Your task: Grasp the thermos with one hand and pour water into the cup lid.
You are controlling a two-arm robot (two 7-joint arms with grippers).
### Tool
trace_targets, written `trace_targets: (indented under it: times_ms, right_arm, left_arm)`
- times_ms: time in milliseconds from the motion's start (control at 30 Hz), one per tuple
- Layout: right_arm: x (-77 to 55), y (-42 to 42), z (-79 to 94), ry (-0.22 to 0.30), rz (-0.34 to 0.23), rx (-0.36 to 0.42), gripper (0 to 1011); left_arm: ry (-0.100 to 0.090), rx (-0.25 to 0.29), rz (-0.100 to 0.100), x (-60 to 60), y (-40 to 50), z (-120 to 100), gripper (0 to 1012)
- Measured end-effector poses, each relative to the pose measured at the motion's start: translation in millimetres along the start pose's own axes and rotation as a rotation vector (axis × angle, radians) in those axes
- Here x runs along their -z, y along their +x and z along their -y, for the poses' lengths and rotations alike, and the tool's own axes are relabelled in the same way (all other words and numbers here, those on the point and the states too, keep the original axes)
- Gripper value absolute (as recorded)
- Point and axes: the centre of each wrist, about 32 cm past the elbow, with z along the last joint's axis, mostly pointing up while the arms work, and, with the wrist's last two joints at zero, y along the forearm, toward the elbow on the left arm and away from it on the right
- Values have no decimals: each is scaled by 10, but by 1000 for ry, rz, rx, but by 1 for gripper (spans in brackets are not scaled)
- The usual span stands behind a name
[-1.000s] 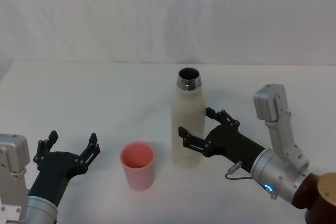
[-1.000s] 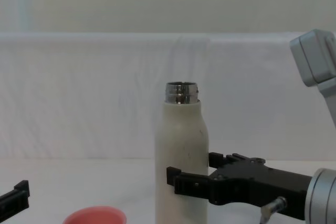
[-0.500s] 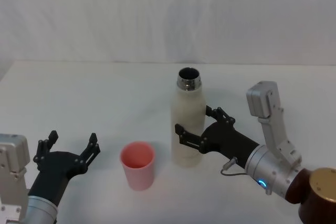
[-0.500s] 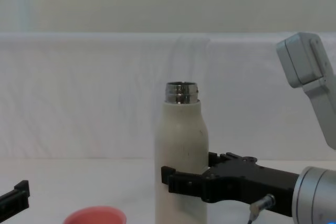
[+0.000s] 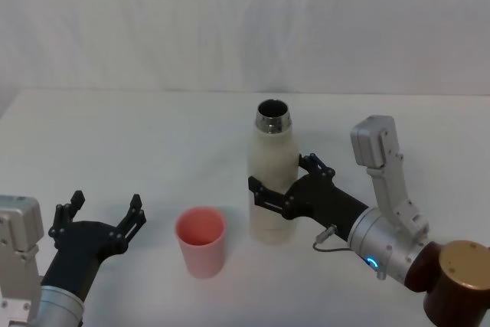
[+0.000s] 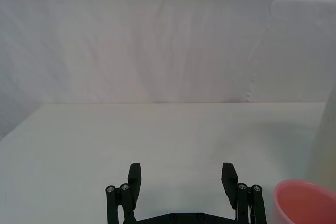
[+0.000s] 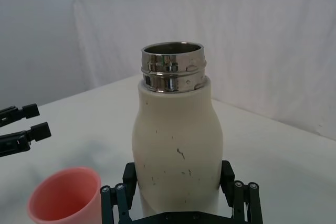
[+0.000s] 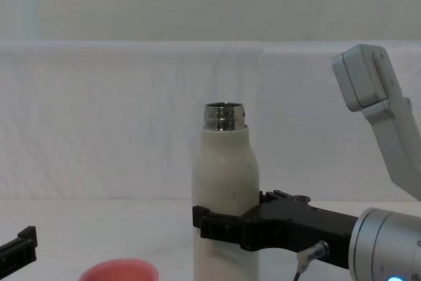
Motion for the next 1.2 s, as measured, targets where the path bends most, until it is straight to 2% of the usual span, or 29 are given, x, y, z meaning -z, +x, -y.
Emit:
trace_targets:
  times_ms: [567,967,1200]
  right_arm:
    - [4,-2,-98,7,-5,2,1000]
    - [9,-4,-108,8,-10,3,1000]
    - [9,-3,-106,7,-10,4,961]
  left_arm:
    - [0,0,0,0,0,0,1001]
    - [0,0,0,0,0,0,1001]
    - [0,0,0,0,0,0,1001]
